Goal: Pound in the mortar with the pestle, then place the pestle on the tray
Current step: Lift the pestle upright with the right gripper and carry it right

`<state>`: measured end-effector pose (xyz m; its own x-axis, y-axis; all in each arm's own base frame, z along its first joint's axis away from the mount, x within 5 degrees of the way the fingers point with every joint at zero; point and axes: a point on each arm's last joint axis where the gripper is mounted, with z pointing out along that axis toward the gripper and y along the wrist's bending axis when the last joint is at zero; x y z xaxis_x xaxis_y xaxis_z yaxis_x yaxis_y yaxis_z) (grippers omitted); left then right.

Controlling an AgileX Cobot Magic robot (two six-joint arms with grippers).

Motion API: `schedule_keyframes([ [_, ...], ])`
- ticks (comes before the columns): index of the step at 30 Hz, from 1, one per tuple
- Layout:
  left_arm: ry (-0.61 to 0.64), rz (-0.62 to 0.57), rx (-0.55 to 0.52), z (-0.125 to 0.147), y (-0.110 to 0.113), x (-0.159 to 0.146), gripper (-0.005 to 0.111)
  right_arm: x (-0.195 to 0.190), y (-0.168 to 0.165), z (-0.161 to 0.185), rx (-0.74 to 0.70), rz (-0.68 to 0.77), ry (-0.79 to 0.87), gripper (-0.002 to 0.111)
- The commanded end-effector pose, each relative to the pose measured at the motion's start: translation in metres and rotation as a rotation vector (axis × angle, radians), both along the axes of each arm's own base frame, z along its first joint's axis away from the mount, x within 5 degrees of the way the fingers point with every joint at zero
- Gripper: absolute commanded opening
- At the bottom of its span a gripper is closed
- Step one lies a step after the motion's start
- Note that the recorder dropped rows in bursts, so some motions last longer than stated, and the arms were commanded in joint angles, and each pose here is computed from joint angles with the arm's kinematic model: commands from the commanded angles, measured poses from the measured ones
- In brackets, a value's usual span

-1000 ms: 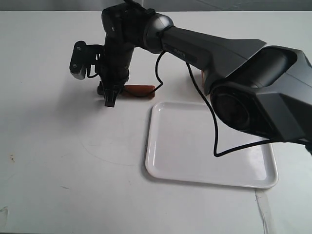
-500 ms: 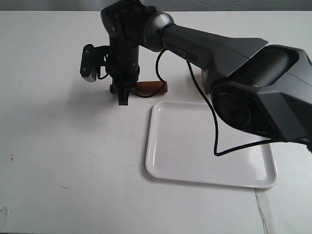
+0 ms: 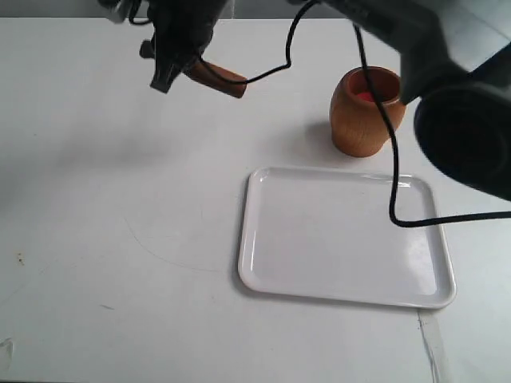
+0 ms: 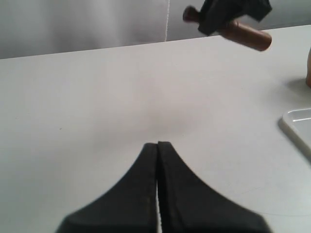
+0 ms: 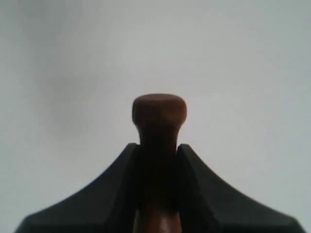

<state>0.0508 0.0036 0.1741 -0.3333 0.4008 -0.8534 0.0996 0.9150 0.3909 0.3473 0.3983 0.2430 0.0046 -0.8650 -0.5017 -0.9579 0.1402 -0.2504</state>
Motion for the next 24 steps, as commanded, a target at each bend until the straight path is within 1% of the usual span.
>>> schedule_keyframes([
  [1, -0.004, -0.006, -0.015, 0.0, -0.001, 0.0, 0.0, -0.002, -0.015, 0.052, 0.128, -0.058, -0.03, 0.0],
  [11, -0.004, -0.006, -0.015, 0.0, -0.001, 0.0, 0.0, -0.016, -0.047, 0.128, 0.252, -0.167, -0.082, 0.0],
  [16, -0.004, -0.006, -0.015, 0.0, -0.001, 0.0, 0.0, -0.023, -0.061, 0.144, 0.264, -0.212, -0.082, 0.0],
  [18, -0.004, -0.006, -0.015, 0.0, -0.001, 0.0, 0.0, -0.026, -0.064, 0.145, 0.27, -0.221, -0.085, 0.0],
  [24, -0.004, -0.006, -0.015, 0.0, -0.001, 0.0, 0.0, -0.039, -0.081, 0.149, 0.362, -0.262, -0.14, 0.0],
])
